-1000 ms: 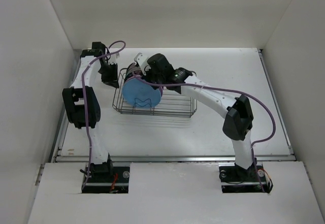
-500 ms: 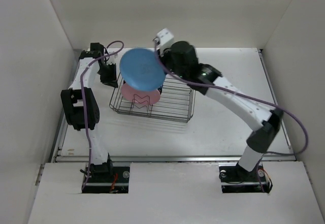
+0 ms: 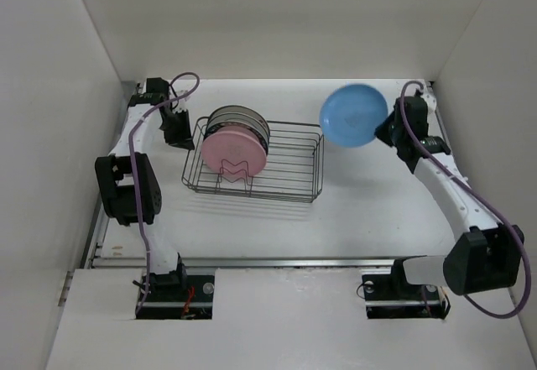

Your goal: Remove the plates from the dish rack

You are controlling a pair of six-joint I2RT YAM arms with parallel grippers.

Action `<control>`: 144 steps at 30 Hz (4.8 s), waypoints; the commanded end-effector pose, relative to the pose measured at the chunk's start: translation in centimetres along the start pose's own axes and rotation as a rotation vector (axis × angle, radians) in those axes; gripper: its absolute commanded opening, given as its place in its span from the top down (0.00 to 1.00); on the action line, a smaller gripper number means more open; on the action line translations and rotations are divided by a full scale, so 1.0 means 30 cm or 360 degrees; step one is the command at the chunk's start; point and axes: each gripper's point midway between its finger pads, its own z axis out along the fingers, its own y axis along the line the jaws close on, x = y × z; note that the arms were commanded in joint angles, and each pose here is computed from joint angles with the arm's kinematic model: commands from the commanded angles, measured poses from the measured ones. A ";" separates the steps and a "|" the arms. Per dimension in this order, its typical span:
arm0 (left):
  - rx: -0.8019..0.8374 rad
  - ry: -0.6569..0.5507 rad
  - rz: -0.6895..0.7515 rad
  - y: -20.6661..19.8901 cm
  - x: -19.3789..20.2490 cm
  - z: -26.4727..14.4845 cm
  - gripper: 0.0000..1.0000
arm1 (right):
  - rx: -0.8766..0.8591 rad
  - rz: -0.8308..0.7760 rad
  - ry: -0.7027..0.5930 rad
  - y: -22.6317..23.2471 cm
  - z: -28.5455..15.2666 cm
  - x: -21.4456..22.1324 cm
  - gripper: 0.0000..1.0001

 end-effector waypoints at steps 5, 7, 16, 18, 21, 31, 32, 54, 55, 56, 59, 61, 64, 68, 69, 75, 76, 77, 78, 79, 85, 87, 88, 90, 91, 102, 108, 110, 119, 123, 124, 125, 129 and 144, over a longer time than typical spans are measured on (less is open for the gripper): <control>-0.0038 0.0082 -0.0266 -0.008 0.130 -0.079 1.00 | 0.0157 0.0582 0.0307 -0.211 0.023 0.255 1.00; -0.0037 0.0068 -0.0282 -0.011 0.140 -0.085 1.00 | 0.0209 0.0624 0.0382 -0.256 0.036 0.333 1.00; -0.0028 0.0072 -0.0297 -0.004 0.154 -0.081 1.00 | 0.0491 0.0715 0.0589 -0.395 0.053 0.525 0.52; -0.0025 0.0040 -0.0288 -0.008 0.131 -0.093 1.00 | 0.0530 0.0701 0.0538 -0.413 0.049 0.508 0.44; -0.0024 0.0037 -0.0273 -0.009 0.126 -0.101 1.00 | 0.0506 0.0648 0.0512 -0.399 0.045 0.468 0.34; -0.0024 0.0037 -0.0273 -0.007 0.112 -0.094 1.00 | -0.0522 -0.0378 0.0017 0.249 -0.156 0.165 0.12; -0.0024 0.0037 -0.0258 -0.006 0.112 -0.094 1.00 | -0.0658 -0.0491 0.0051 0.323 -0.166 0.203 0.12; -0.0101 0.0061 -0.0235 0.028 0.116 -0.082 1.00 | -0.1358 -0.1403 0.0509 0.952 -0.140 0.821 0.81; -0.0102 0.0075 -0.0239 0.031 0.119 -0.073 1.00 | -0.1334 -0.1413 0.0518 0.948 -0.132 0.824 0.93; -0.0103 0.0075 -0.0239 0.031 0.119 -0.073 1.00 | -0.1346 -0.1400 0.0492 0.971 -0.143 0.794 1.00; -0.0103 0.0075 -0.0239 0.031 0.119 -0.073 1.00 | -0.1369 -0.1380 0.0432 0.992 -0.180 0.751 1.00; -0.0117 0.0074 -0.0239 0.036 0.119 -0.073 1.00 | -0.1394 -0.1312 0.0280 1.017 -0.245 0.619 1.00; -0.0134 0.0073 -0.0238 0.045 0.122 -0.067 1.00 | -0.1379 -0.1117 -0.0028 1.041 -0.359 0.365 1.00; -0.0135 0.0087 -0.0242 0.046 0.132 -0.061 1.00 | -0.1216 -0.0681 -0.0393 0.958 -0.465 0.042 1.00; -0.0134 0.0073 -0.0238 0.046 0.132 -0.064 1.00 | -0.1175 -0.0603 -0.0418 0.927 -0.466 -0.002 1.00; -0.0135 0.0072 -0.0253 0.044 0.132 -0.064 1.00 | -0.0707 -0.0233 -0.0299 0.550 -0.316 -0.077 1.00; -0.0133 0.0058 -0.0249 0.042 0.129 -0.073 1.00 | -0.0639 -0.0212 -0.0224 0.487 -0.289 -0.045 1.00; -0.0150 0.0057 -0.0249 0.048 0.129 -0.073 1.00 | -0.0519 -0.0165 -0.0174 0.385 -0.241 -0.030 1.00; -0.0151 0.0057 -0.0249 0.048 0.129 -0.073 1.00 | -0.0425 -0.0127 -0.0113 0.323 -0.206 0.002 1.00; -0.0164 0.0042 -0.0245 0.050 0.125 -0.083 1.00 | -0.0322 -0.0037 -0.0014 0.250 -0.190 0.048 1.00; -0.0158 -0.0038 -0.0211 0.038 0.093 -0.127 1.00 | -0.0022 0.0337 0.0309 -0.089 -0.086 0.274 1.00; -0.0156 -0.0062 -0.0205 0.032 0.081 -0.148 0.96 | 0.0048 0.0455 0.0350 -0.158 -0.063 0.317 1.00; -0.0155 -0.0081 -0.0200 0.029 0.068 -0.156 0.93 | 0.0076 0.0477 0.0354 -0.179 -0.058 0.325 1.00; -0.0154 -0.0099 -0.0181 0.025 0.061 -0.175 0.87 | 0.0095 0.0483 0.0381 -0.200 -0.057 0.349 1.00; -0.0153 -0.0126 -0.0154 0.022 0.049 -0.192 0.87 | 0.0112 0.0492 0.0421 -0.218 -0.043 0.376 1.00; -0.0133 -0.0400 0.0270 -0.025 -0.018 -0.356 0.55 | 0.0316 0.0224 0.0752 -0.349 0.032 0.551 0.41; 0.0124 -0.0543 0.0882 -0.221 -0.014 -0.429 0.00 | 0.0352 0.0071 0.0683 -0.319 0.041 0.455 0.21; 0.0172 -0.0506 0.1095 -0.283 -0.011 -0.430 0.00 | 0.0491 -0.0064 0.0522 -0.328 0.008 0.372 0.20; 0.0120 -0.0223 0.1443 -0.362 0.001 -0.279 0.05 | -0.0244 -0.0345 0.0374 0.037 -0.095 0.336 0.20; 0.0123 -0.0087 0.1470 -0.368 0.016 -0.220 0.23 | -0.0547 -0.0342 0.0598 0.168 -0.071 0.459 0.20; 0.0119 -0.0066 0.1482 -0.375 0.019 -0.212 0.31 | -0.0568 -0.0341 0.0628 0.184 -0.055 0.474 0.20; 0.0121 -0.0046 0.1478 -0.373 0.020 -0.205 0.36 | -0.0641 -0.0344 0.0672 0.231 -0.056 0.485 0.20; 0.0091 -0.0019 0.1455 -0.363 0.014 -0.193 0.64 | -0.0669 -0.0339 0.0837 0.273 0.013 0.575 0.20; 0.0189 -0.0124 0.1515 -0.418 0.028 -0.259 0.40 | -0.0689 -0.0292 0.0976 0.315 0.074 0.675 0.39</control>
